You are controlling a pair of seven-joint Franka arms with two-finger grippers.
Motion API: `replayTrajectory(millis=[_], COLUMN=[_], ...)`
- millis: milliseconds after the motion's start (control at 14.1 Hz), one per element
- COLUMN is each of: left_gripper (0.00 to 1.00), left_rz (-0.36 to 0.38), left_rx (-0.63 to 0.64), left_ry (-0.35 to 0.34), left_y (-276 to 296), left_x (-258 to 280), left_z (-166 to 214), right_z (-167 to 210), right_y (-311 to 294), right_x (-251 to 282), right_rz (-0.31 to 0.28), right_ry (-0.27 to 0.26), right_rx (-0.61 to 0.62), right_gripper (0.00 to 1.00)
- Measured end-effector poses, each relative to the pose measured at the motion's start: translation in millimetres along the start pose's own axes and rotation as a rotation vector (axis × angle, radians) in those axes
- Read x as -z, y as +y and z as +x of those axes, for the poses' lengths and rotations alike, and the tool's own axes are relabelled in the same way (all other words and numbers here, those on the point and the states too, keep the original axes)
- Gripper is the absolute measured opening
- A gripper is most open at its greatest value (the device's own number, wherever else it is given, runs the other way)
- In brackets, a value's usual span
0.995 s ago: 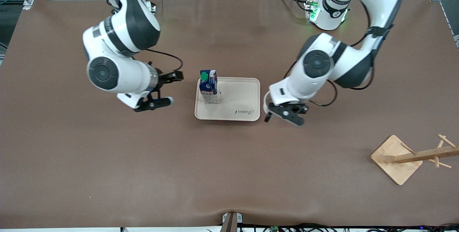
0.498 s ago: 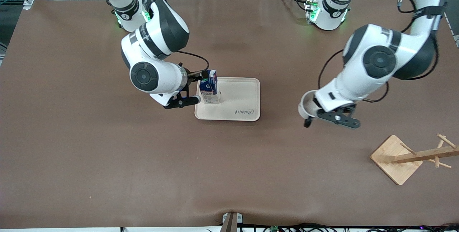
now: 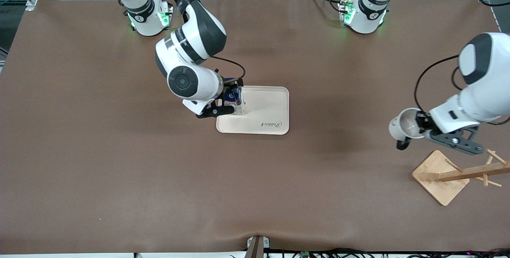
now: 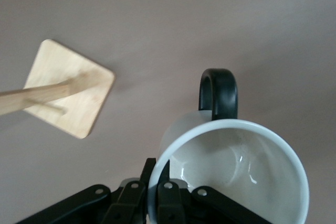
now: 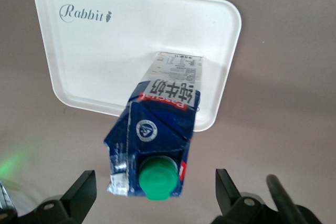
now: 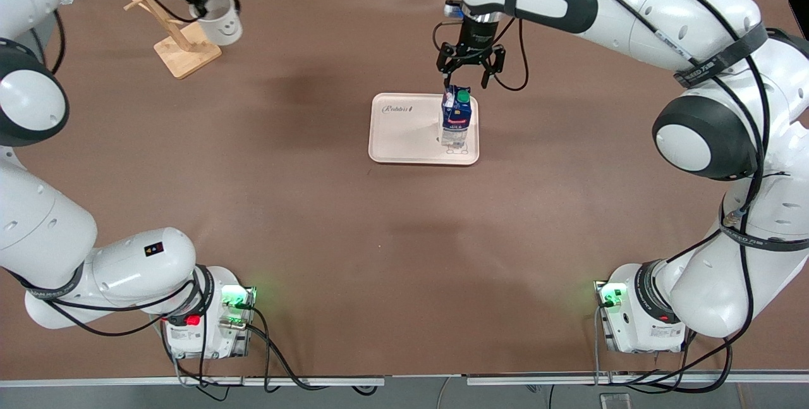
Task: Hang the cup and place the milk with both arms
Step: 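Carry the mug toward the wooden stand while the right gripper grasps the milk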
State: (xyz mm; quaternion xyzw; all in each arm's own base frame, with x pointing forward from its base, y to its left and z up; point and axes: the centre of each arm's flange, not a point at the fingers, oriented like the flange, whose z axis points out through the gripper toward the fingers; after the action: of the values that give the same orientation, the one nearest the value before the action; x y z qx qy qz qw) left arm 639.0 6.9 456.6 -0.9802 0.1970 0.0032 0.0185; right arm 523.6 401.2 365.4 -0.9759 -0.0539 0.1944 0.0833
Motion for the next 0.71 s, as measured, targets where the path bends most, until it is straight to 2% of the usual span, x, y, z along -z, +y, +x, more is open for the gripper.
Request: replayTrajectory(millis=[213,427,569,711], left_gripper=[0.05,0.05,0.05,0.05], left_rz=[0.005,0.019,0.018,0.013], left_rx=[0.020,0.039,0.044,0.055], left_ry=[0.001,0.030,0.030,0.029], left_y=[-26.4,-50.3,-68.9,-89.5], left_x=[25.8,46.9,46.7,42.9], left_z=[-8.5,-15.0,-23.1,-31.6], right_z=[1.1,4.5,1.7,-0.5], right_y=[-2.0,-2.4,-5.2,-4.2], right_x=[-17.1,-30.6,-42.2,-45.5], right_rz=[-0.009,-0.002,-0.009,-0.018], right_ry=[-0.006,0.030,0.026,0.009], right_rx=[-0.012,-0.016,-0.017,-0.019], right_gripper=[1.00,1.00,0.83,0.60])
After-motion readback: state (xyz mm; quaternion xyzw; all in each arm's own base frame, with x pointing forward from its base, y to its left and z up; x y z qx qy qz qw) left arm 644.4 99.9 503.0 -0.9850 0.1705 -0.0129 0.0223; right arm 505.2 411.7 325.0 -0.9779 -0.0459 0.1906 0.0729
